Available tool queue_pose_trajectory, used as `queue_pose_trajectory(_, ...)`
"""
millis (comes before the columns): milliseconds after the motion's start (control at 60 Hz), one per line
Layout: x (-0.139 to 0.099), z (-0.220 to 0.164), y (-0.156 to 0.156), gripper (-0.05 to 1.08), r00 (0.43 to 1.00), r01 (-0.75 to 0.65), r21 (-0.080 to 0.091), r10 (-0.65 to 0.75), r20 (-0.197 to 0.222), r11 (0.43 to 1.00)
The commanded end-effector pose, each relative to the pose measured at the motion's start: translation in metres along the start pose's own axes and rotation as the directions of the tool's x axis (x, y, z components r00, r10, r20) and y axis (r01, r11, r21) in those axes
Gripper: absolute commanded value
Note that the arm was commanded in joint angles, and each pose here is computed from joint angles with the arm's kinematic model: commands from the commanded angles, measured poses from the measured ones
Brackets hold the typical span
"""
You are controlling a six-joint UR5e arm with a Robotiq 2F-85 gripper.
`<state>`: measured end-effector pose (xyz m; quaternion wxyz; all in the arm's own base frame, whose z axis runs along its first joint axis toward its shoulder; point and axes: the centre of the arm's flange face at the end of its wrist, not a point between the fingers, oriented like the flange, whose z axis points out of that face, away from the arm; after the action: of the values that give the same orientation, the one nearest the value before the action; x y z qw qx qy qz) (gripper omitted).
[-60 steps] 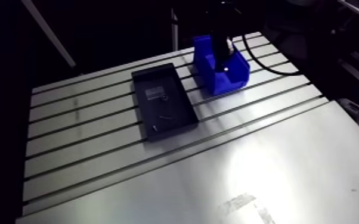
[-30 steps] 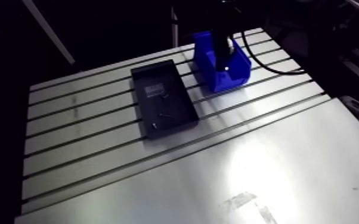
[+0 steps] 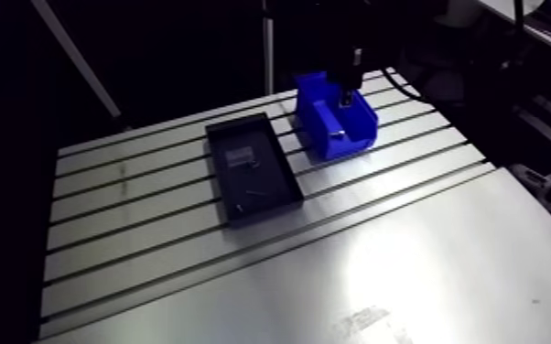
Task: Pick up the M10 bolt from the tray and put it into the blue bin.
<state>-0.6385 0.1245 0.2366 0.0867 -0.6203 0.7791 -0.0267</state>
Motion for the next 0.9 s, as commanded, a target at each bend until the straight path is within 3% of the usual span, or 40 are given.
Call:
queue_pose_trajectory(17, -0.006, -0.076, -0.017, 0.00, 0.997, -0.051, -0.029, 0.049, -0.053, 0.998)
queue_pose_trajectory(117, -0.006, -0.101, -0.032, 0.00, 0.986, -0.153, -0.037, 0.150, -0.075, 0.988)
queue_pose_trajectory(150, -0.004, -0.123, -0.044, 0.00, 0.960, -0.273, -0.060, 0.268, -0.078, 0.960)
queue_pose_trajectory(217, -0.003, -0.140, -0.054, 0.00, 0.922, -0.384, -0.078, 0.377, -0.092, 0.920)
queue_pose_trajectory(300, -0.001, -0.149, -0.061, 0.00, 0.863, -0.503, -0.083, 0.494, -0.102, 0.861)
queue_pose_trajectory(350, 0.002, -0.161, -0.069, 0.00, 0.784, -0.619, -0.081, 0.608, -0.127, 0.781)
queue_pose_trajectory(367, 0.002, -0.161, -0.069, 0.00, 0.784, -0.619, -0.081, 0.608, -0.127, 0.781)
queue_pose_trajectory(383, 0.004, -0.163, -0.071, 0.00, 0.740, -0.671, -0.078, 0.659, -0.133, 0.737)
queue_pose_trajectory(400, 0.004, -0.163, -0.071, 0.00, 0.740, -0.671, -0.078, 0.659, -0.133, 0.737)
queue_pose_trajectory(450, 0.013, -0.170, -0.076, 0.00, 0.652, -0.756, -0.067, 0.743, -0.151, 0.651)
queue_pose_trajectory(467, 0.013, -0.170, -0.076, 0.00, 0.652, -0.756, -0.067, 0.743, -0.151, 0.651)
queue_pose_trajectory(500, 0.021, -0.173, -0.079, 0.00, 0.545, -0.837, -0.048, 0.823, -0.160, 0.545)
queue_pose_trajectory(517, 0.021, -0.173, -0.079, 0.00, 0.545, -0.837, -0.048, 0.823, -0.160, 0.545)
queue_pose_trajectory(533, 0.024, -0.173, -0.080, 0.00, 0.485, -0.874, -0.038, 0.859, -0.163, 0.485)
queue_pose_trajectory(550, 0.024, -0.173, -0.080, 0.00, 0.485, -0.874, -0.038, 0.859, -0.163, 0.485)
queue_pose_trajectory(567, 0.026, -0.173, -0.080, 0.00, 0.423, -0.905, -0.025, 0.891, -0.165, 0.425)
queue_pose_trajectory(583, 0.026, -0.173, -0.080, 0.00, 0.423, -0.905, -0.025, 0.891, -0.165, 0.425)
queue_pose_trajectory(600, 0.028, -0.173, -0.081, 0.00, 0.365, -0.930, -0.012, 0.917, -0.162, 0.368)
queue_pose_trajectory(617, 0.028, -0.173, -0.081, 0.00, 0.365, -0.930, -0.012, 0.917, -0.162, 0.368)
queue_pose_trajectory(633, 0.033, -0.171, -0.083, 0.00, 0.316, -0.947, 0.000, 0.936, -0.153, 0.320)
queue_pose_trajectory(767, 0.057, -0.172, -0.094, 0.00, 0.206, -0.977, 0.034, 0.973, -0.108, 0.211)
queue_pose_trajectory(900, 0.071, -0.178, -0.100, 0.00, 0.144, -0.988, 0.046, 0.986, -0.082, 0.148)
